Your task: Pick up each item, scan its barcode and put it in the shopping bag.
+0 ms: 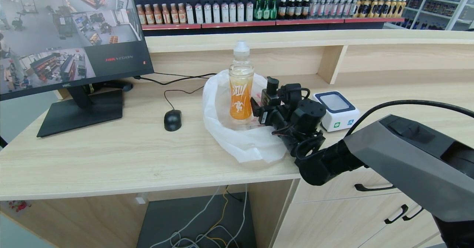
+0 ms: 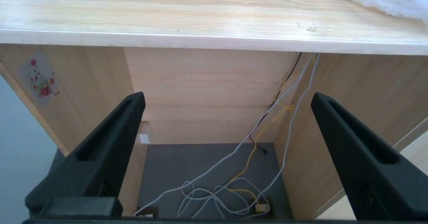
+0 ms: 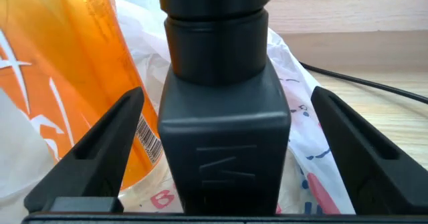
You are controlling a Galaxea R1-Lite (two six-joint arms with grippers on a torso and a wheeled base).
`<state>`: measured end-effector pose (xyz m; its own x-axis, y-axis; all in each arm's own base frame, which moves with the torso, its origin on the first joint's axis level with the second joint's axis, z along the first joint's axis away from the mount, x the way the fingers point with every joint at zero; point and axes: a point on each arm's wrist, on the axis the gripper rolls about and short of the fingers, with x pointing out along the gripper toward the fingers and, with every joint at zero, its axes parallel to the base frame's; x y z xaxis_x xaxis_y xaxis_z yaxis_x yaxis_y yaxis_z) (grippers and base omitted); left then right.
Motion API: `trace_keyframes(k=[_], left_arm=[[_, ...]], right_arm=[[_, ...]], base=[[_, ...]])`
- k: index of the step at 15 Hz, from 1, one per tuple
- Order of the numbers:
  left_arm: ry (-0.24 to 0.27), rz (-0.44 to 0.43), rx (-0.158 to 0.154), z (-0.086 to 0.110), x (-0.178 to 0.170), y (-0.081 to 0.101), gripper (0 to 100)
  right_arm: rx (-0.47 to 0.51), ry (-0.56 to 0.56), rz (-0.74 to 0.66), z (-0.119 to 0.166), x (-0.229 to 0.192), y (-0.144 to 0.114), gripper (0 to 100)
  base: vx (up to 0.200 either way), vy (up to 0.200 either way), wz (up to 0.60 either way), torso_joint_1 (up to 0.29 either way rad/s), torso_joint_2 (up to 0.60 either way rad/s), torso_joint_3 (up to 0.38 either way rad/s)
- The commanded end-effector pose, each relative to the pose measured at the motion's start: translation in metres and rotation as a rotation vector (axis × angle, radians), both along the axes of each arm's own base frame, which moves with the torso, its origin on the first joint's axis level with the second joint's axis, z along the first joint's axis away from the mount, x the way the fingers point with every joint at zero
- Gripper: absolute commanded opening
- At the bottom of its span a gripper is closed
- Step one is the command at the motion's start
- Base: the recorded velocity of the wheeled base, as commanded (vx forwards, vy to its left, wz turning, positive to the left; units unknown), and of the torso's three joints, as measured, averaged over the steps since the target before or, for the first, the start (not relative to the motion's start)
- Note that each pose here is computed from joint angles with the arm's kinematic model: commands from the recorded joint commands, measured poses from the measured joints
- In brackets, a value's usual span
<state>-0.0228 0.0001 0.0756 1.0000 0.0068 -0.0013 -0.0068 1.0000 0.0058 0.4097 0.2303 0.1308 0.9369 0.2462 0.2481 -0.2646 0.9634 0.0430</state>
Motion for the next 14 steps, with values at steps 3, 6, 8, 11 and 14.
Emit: trace_keyframes(k=[3, 6, 8, 11, 14], left_arm=[[0.0, 0.001, 0.0, 0.0, 0.0, 0.0, 100], [0.0, 0.001, 0.0, 0.0, 0.0, 0.0, 100], [0.0, 0.001, -0.001, 0.0, 0.0, 0.0, 100], [0.0, 0.001, -0.001, 0.0, 0.0, 0.0, 100], [0.0, 0.001, -0.003, 0.0, 0.0, 0.0, 100]], right_arm=[[0.01, -0.019, 0.001, 0.002, -0.005, -0.002, 100], [0.019, -0.035, -0.015, 0.008, -0.013, -0.008, 100], [0.036, -0.065, -0.022, 0.021, -0.02, -0.011, 100], [0.045, -0.088, -0.005, 0.046, -0.044, -0.011, 100], [0.05, -0.099, -0.014, 0.068, -0.073, -0.02, 100]], base=[[0.0, 0.0, 0.0, 0.0, 0.0, 0.0], [0.0, 0.0, 0.0, 0.0, 0.0, 0.0], [0.0, 0.0, 0.0, 0.0, 0.0, 0.0], [0.0, 0.0, 0.0, 0.0, 0.0, 0.0], [0.0, 0.0, 0.0, 0.0, 0.0, 0.0]])
